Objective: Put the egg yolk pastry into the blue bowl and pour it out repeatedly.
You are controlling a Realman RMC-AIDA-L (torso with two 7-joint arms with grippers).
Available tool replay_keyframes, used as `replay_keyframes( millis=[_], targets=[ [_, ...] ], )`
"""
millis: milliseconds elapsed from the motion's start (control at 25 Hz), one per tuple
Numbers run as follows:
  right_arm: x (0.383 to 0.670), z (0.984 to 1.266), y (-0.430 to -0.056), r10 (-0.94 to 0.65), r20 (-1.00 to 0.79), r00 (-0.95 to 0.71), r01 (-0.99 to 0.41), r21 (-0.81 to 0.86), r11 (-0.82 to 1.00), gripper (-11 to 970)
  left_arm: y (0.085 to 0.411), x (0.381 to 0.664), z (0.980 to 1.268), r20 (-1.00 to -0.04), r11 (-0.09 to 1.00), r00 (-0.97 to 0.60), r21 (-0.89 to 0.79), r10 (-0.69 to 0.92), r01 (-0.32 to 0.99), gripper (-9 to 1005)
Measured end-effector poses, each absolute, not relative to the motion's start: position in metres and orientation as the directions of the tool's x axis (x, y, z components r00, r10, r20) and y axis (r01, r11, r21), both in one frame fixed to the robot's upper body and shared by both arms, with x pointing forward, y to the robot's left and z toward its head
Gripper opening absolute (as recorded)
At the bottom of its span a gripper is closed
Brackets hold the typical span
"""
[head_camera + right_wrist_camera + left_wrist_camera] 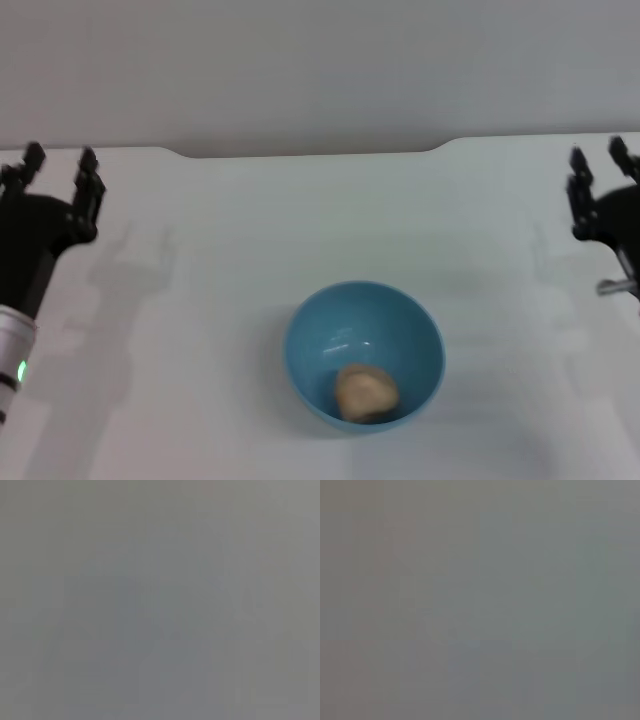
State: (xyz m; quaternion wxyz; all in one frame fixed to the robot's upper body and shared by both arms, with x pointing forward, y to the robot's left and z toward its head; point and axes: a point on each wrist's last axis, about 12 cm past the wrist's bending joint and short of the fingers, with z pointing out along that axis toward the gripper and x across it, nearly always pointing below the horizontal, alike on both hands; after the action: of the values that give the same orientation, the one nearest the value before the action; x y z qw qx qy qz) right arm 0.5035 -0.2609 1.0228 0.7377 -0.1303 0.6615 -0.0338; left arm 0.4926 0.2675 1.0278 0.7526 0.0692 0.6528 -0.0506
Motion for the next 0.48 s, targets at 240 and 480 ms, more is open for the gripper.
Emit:
replay_keyframes(
  millis=[240,480],
  targets=[
    [0.493,1.013,-0.286,-0.185,-0.982,0.048,0.012,-0.184,0.983,334,0.268,0.479,1.016,-0.994,0.979,0.099,0.067,0.048,0.193,526],
    [0.492,1.008,-0.29,-0.209,-0.978,0.021,-0.023,-0.21,0.977,334,0.267,0.475,1.015,-0.994,0.977,0.1,0.067,0.047,0.203,533]
  ],
)
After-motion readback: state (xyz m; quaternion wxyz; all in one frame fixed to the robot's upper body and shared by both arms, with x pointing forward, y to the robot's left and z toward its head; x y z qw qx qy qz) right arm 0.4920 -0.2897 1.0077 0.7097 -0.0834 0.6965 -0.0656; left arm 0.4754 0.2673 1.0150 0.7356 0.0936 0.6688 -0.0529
